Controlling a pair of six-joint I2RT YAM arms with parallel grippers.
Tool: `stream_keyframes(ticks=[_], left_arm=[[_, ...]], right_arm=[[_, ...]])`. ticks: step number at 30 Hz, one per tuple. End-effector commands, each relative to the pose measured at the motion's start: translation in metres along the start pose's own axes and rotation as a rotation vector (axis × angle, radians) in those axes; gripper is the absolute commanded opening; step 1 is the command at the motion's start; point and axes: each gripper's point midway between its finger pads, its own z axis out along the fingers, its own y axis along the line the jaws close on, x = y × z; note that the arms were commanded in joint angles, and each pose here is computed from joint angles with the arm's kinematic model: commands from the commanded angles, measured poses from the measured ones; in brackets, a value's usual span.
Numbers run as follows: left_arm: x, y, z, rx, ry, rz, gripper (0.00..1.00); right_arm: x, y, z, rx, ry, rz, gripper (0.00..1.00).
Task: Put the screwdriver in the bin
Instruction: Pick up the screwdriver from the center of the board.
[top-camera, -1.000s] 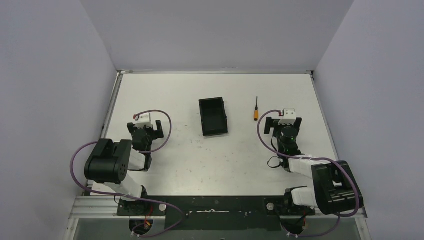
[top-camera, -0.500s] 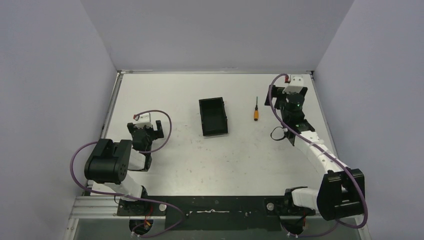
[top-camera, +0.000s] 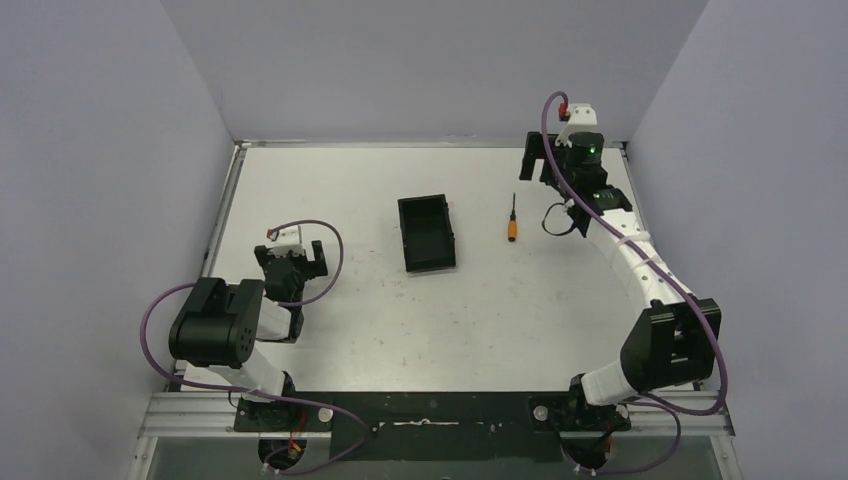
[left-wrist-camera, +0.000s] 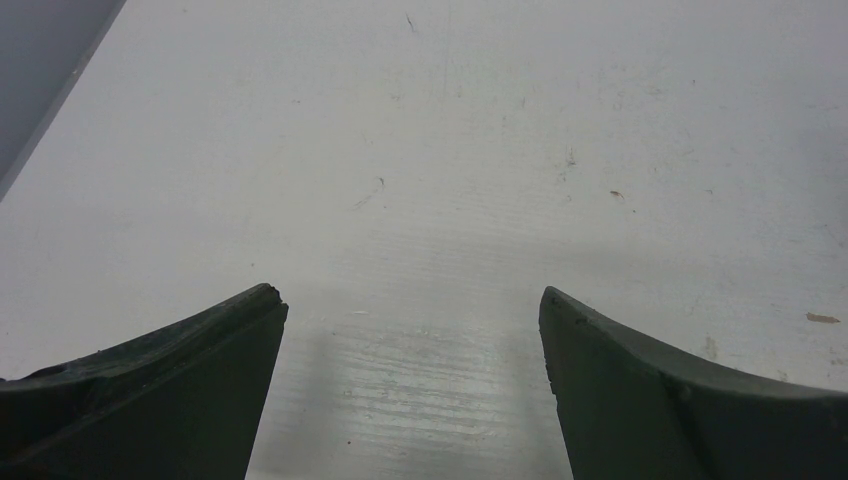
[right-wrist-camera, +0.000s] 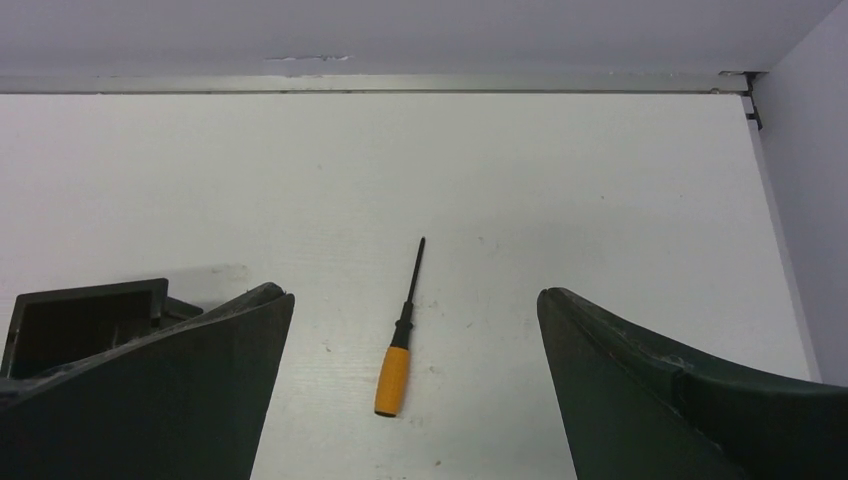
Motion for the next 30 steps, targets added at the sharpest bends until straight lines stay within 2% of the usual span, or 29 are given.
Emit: stream_keyframes(ticks=[1, 6, 14, 23, 30], left_arm=[[-0.023, -0.005, 0.007, 0.016, -0.077, -0.008, 0.97], [-0.023, -0.004, 0.007, 0.015, -0.076, -0.008, 0.97], [-0.023, -0.005, 0.007, 0.016, -0.077, -0.008, 0.97], [-0.023, -0.005, 0.007, 0.016, -0.076, -0.008, 0.97], [-0.023, -0.005, 0.007, 0.016, -0.077, -0.009, 0.97]], right_arm=[[-0.032, 0.003, 0.004, -0.007, -0.011, 0.026, 1.0], [-0.03, -0.003, 0.026, 0.046, 0.071, 0.024, 1.0], [0.008, -0.007, 0.076, 0.104, 0.2, 0.03, 1.0], [0.083, -0.004, 0.121, 0.111, 0.365, 0.04, 0.94], [0.133, -0.001, 0.131, 0.103, 0.451, 0.066, 0.85]])
